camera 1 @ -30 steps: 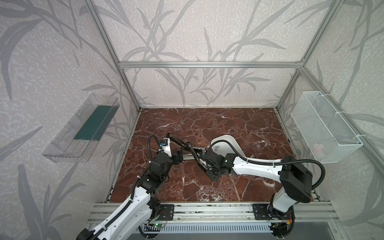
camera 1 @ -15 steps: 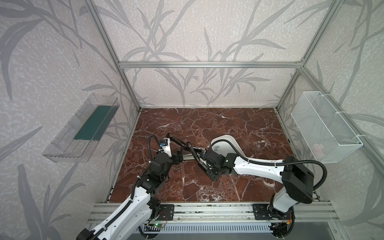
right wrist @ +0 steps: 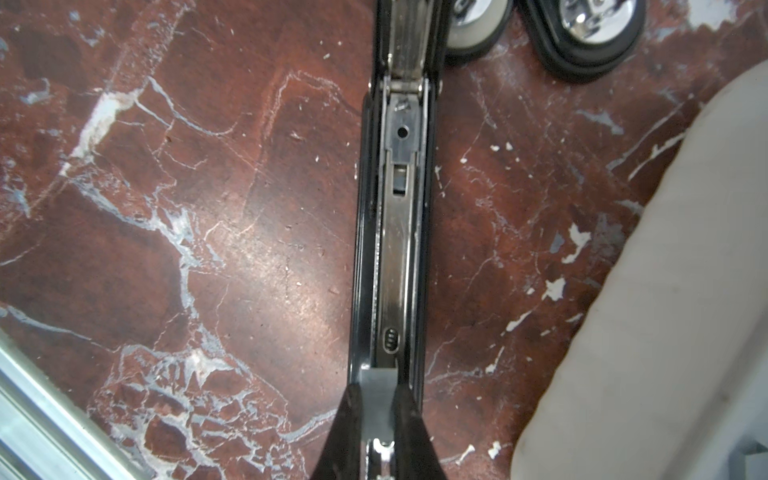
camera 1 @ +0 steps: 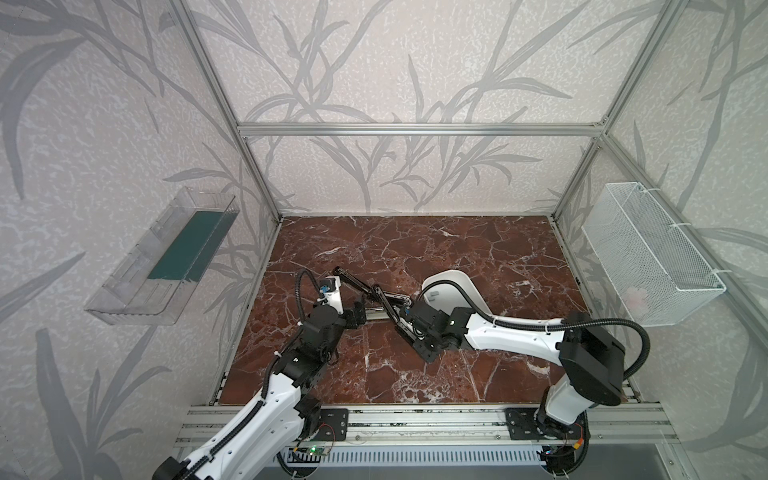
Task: Load the staples into the stapler
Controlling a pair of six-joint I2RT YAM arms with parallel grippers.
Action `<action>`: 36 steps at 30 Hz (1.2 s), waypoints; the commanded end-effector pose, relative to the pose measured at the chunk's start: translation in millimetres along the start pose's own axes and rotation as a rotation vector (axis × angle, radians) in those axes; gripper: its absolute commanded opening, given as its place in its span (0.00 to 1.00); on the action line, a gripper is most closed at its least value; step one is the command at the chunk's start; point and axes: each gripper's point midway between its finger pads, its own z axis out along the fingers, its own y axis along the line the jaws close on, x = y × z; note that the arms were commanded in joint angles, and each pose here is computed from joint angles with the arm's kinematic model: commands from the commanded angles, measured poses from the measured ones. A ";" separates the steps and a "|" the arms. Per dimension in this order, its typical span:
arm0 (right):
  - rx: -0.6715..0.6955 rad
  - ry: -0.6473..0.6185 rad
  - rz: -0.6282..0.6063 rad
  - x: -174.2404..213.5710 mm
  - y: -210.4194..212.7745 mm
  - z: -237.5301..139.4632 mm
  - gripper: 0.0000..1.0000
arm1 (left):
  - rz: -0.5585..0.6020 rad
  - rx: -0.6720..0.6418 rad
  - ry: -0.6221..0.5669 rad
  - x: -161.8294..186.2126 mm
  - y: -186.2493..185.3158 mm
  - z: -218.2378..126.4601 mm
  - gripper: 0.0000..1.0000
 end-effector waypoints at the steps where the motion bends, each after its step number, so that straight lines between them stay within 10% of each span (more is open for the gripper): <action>1: 0.013 0.010 0.007 4.2 -4.4 1.3 0.00 | -0.002 -0.024 -0.010 1.2 5.8 0.7 0.86; 36: 0.017 -0.030 0.003 -0.7 -9.3 -12.0 0.00 | -0.002 -0.029 -0.009 1.8 6.9 0.5 0.86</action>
